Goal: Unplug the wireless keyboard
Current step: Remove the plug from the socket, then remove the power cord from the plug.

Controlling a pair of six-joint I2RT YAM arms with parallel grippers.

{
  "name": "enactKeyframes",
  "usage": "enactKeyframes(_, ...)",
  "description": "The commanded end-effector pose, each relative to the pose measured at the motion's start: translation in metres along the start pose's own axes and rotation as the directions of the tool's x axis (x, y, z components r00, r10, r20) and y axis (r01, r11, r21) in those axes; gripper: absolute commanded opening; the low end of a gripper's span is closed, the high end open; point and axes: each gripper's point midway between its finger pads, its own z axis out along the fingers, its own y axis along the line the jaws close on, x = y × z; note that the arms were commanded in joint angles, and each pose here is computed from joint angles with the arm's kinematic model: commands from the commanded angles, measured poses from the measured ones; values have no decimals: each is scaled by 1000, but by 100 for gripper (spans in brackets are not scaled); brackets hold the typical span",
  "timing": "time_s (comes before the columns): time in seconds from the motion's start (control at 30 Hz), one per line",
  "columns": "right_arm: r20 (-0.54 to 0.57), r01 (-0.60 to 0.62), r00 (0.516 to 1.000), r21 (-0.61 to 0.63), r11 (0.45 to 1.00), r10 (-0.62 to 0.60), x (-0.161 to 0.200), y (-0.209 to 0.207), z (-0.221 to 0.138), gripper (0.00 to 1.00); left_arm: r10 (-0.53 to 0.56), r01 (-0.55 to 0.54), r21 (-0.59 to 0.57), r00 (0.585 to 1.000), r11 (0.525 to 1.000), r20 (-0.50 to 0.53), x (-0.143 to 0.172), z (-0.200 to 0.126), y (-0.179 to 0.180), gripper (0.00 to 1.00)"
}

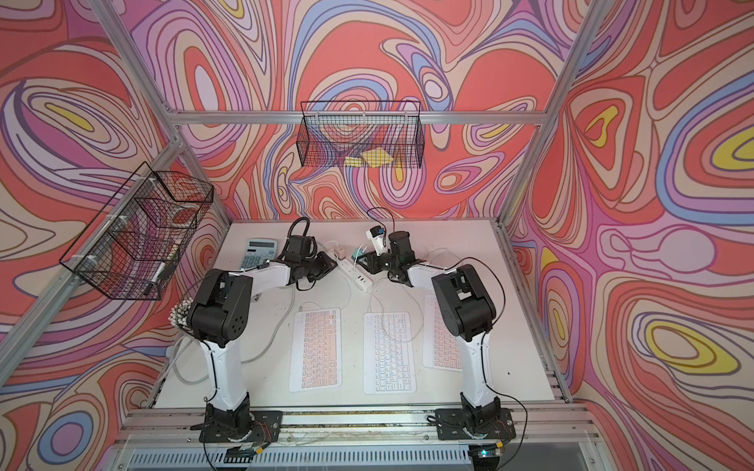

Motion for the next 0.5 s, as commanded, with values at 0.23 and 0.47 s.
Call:
enactKeyframes(0.23,42,42,999,-177,983,-35,-24,29,-42,17,215,-233,385,972,893,89,-8,-51,-95,48)
enactKeyframes(0.47,21,34,999,-297,954,-29,-18,47,-53,17,280,-300,611,951,733,132,5,-75,-133,51)
